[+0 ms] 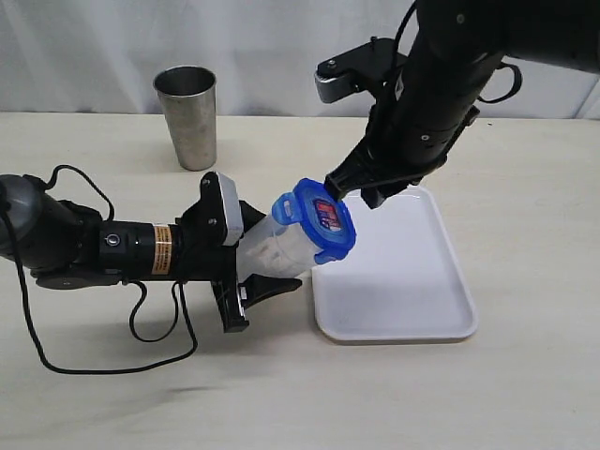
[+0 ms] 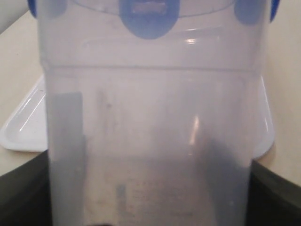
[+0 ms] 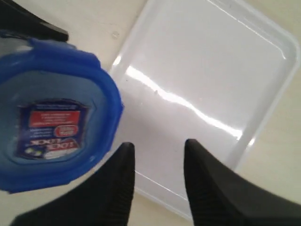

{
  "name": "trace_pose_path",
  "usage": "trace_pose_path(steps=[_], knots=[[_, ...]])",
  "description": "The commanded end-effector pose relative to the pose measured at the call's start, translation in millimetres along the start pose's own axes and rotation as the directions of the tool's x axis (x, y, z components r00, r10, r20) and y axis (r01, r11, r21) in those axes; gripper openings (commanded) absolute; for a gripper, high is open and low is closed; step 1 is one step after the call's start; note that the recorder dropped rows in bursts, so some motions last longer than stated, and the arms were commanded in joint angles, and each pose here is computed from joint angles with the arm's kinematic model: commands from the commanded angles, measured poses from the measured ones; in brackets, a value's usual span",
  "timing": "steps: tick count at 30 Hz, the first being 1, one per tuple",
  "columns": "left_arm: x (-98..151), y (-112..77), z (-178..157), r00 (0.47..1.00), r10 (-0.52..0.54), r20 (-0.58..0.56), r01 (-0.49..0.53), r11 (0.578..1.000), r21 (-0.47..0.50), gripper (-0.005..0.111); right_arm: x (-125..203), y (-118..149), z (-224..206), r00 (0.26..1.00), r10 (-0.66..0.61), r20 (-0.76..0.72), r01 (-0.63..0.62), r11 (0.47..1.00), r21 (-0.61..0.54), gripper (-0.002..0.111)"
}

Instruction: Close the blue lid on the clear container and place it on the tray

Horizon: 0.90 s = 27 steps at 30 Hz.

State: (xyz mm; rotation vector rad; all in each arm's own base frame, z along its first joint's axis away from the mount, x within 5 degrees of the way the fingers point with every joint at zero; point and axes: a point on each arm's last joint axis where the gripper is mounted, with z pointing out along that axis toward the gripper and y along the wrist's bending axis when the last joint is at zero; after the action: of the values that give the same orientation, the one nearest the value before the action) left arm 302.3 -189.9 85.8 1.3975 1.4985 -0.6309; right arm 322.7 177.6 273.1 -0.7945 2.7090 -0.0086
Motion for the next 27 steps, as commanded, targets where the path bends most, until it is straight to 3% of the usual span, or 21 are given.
trace_pose_path(steps=[1, 4, 7, 15, 21, 24, 25, 27], knots=[[-6.7, 3.1, -1.3, 1.000, -0.001, 0.022, 0.002, 1.000, -0.016, 0.000, -3.5, 16.3, -24.7, 0.993, 0.041, 0.115, -0.015, 0.975, -0.221, 0.044], [-6.7, 3.1, -1.3, 1.000, -0.001, 0.022, 0.002, 1.000, -0.016, 0.000, -8.3, 28.6, -35.2, 0.980, 0.109, 0.168, -0.040, 0.928, -0.370, 0.045], [-7.3, 3.4, -1.3, 1.000, -0.002, 0.029, 0.002, 1.000, -0.019, 0.000, -10.3, 33.4, -27.3, 0.981, 0.133, 0.141, -0.067, 0.914, -0.399, 0.045], [-7.3, 4.3, -1.3, 1.000, -0.009, 0.028, 0.010, 1.000, -0.028, 0.000, -15.0, 52.3, -5.5, 0.988, 0.073, 0.136, -0.032, 0.959, -0.283, 0.045], [-7.4, 4.3, -1.3, 1.000, -0.009, 0.030, 0.010, 1.000, -0.028, 0.000, -12.2, 67.3, -6.3, 0.989, 0.002, 0.146, -0.001, 1.000, -0.012, 0.045], [-7.6, 4.2, -1.3, 0.999, -0.009, 0.032, 0.010, 1.000, -0.028, 0.000, -12.9, 84.2, -8.6, 0.982, -0.039, 0.183, 0.044, 0.999, -0.022, 0.036], [-7.6, 4.2, -1.3, 0.999, -0.011, 0.032, 0.012, 1.000, -0.028, 0.000, -12.1, 92.2, -5.7, 0.982, -0.064, 0.176, 0.069, 0.997, -0.024, 0.029], [-7.6, 4.2, -1.3, 0.999, -0.011, 0.032, 0.012, 1.000, -0.028, 0.000, -8.8, 97.0, 6.0, 0.990, -0.089, 0.112, 0.091, 0.996, -0.009, 0.028]])
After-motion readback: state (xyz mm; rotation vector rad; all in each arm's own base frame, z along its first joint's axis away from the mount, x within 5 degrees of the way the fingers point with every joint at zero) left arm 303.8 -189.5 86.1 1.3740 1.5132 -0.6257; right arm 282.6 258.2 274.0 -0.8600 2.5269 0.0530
